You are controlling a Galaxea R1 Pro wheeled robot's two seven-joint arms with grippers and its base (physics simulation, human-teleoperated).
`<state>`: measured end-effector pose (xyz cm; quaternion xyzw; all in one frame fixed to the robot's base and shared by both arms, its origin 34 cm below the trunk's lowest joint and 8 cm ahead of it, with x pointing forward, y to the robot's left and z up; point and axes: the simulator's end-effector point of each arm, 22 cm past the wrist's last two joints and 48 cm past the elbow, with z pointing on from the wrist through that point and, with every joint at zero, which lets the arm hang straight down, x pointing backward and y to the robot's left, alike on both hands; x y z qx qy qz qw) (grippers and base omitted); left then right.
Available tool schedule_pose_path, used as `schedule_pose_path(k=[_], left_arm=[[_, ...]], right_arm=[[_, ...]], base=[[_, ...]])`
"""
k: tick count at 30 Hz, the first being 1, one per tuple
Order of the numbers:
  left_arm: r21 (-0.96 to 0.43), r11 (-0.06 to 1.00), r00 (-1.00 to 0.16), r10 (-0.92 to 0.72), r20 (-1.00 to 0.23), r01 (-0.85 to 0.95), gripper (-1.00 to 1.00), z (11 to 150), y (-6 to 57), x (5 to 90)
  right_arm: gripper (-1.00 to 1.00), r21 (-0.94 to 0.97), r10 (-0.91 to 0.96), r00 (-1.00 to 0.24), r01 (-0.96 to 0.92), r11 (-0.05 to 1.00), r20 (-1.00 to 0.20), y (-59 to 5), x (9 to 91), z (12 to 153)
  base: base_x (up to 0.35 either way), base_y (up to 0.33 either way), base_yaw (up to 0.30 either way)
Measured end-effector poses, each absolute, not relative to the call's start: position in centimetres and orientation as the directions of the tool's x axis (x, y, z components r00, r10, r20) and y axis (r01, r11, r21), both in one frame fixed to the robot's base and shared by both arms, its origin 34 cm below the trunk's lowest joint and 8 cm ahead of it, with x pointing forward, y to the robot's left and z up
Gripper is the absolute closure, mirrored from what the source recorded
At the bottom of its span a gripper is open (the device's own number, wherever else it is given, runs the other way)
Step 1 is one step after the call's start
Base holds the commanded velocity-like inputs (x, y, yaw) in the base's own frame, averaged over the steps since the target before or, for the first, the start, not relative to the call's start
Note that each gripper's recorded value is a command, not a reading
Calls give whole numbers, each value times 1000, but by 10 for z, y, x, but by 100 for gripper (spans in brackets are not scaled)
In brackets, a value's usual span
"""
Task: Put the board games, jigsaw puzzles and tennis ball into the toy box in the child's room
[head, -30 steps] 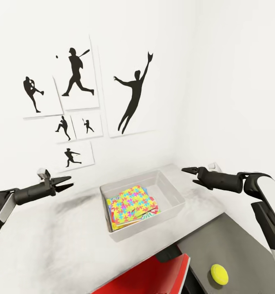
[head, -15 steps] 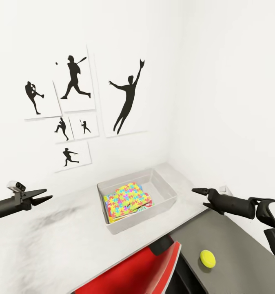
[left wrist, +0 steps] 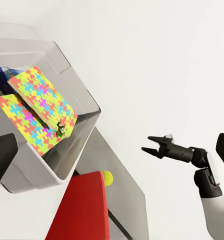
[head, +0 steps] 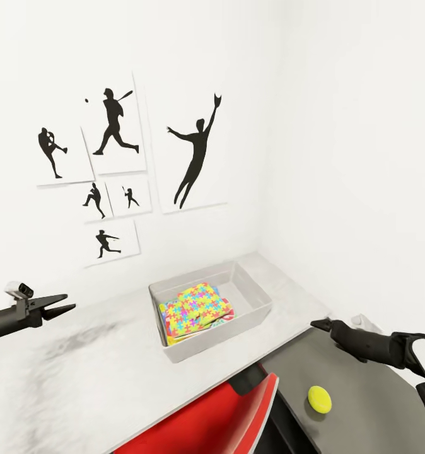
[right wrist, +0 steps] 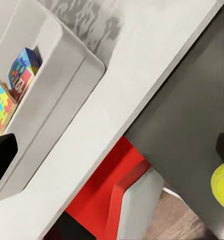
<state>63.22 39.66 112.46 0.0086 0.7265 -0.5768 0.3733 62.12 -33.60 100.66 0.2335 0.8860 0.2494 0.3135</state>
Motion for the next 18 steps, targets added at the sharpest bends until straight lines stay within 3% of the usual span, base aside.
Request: schedule_pose_path(k=[18], left_arm=[[-822,368,-714,-416,-563,435,-100,1129,414,628]], right_arm=[[-100,586,590,-677,282,759,-439,-330,623,999]], base=[[0,0,0]])
